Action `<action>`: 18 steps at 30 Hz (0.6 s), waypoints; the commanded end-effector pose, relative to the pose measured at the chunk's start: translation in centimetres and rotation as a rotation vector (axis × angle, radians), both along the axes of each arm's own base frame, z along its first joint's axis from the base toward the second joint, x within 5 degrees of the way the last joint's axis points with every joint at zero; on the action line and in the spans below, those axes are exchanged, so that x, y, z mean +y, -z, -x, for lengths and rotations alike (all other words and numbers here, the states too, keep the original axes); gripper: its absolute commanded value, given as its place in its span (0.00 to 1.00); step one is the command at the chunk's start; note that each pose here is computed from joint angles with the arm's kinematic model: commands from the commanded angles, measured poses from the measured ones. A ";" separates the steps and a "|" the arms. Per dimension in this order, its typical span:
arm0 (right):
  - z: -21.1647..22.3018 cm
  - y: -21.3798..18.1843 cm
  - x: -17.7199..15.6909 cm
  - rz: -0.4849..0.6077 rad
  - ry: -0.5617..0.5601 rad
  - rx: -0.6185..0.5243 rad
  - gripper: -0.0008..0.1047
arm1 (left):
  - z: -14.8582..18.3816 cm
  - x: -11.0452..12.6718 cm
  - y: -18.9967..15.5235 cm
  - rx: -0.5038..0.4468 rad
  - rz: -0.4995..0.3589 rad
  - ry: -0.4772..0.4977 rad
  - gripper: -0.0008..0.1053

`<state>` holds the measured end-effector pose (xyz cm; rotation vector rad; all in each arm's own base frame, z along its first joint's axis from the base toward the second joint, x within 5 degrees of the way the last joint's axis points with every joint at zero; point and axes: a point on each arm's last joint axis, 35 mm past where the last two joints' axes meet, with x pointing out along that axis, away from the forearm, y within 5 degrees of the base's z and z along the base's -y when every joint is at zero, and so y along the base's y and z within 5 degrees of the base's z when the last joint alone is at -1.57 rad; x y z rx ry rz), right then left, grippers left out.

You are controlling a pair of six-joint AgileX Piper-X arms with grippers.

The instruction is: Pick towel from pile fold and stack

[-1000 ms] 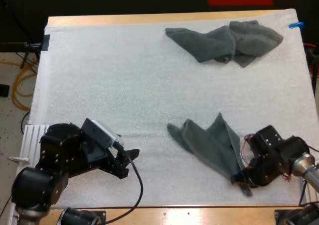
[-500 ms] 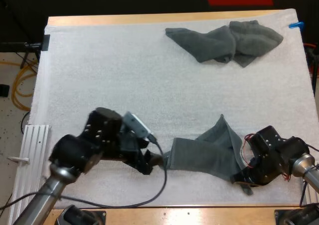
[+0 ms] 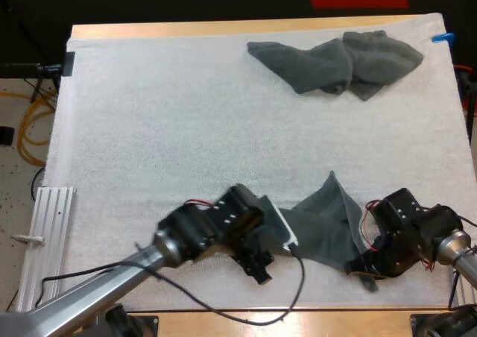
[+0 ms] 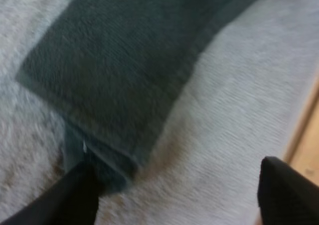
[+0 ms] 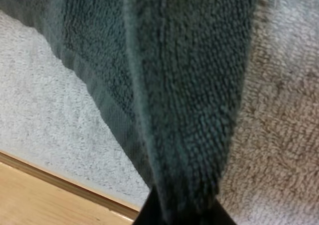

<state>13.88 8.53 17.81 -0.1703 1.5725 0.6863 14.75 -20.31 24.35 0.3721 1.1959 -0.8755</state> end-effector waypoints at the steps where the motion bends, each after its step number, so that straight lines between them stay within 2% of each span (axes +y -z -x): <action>1: 0.0 -0.1 0.1 -0.006 0.000 -0.001 0.01 | -0.2 -0.8 0.4 -0.051 -0.013 0.005 0.62; 8: 0.0 -0.1 0.0 -0.004 0.000 0.001 0.01 | -0.7 -3.5 5.2 -0.078 -0.170 0.024 0.62; 11: 0.0 -0.1 0.0 -0.004 0.000 0.002 0.01 | -1.0 -3.7 7.5 -0.066 -0.270 0.017 0.54; 14: 0.0 -0.1 0.0 -0.004 0.000 0.002 0.01 | -1.0 -3.7 8.8 -0.039 -0.323 0.021 0.35; 16: 0.0 -0.1 0.0 -0.004 0.000 0.002 0.01 | -1.0 -3.5 8.6 -0.046 -0.342 0.018 0.12; 18: 0.0 -0.1 0.1 -0.006 0.000 -0.001 0.01 | -1.1 -3.5 8.0 -0.068 -0.341 0.012 0.01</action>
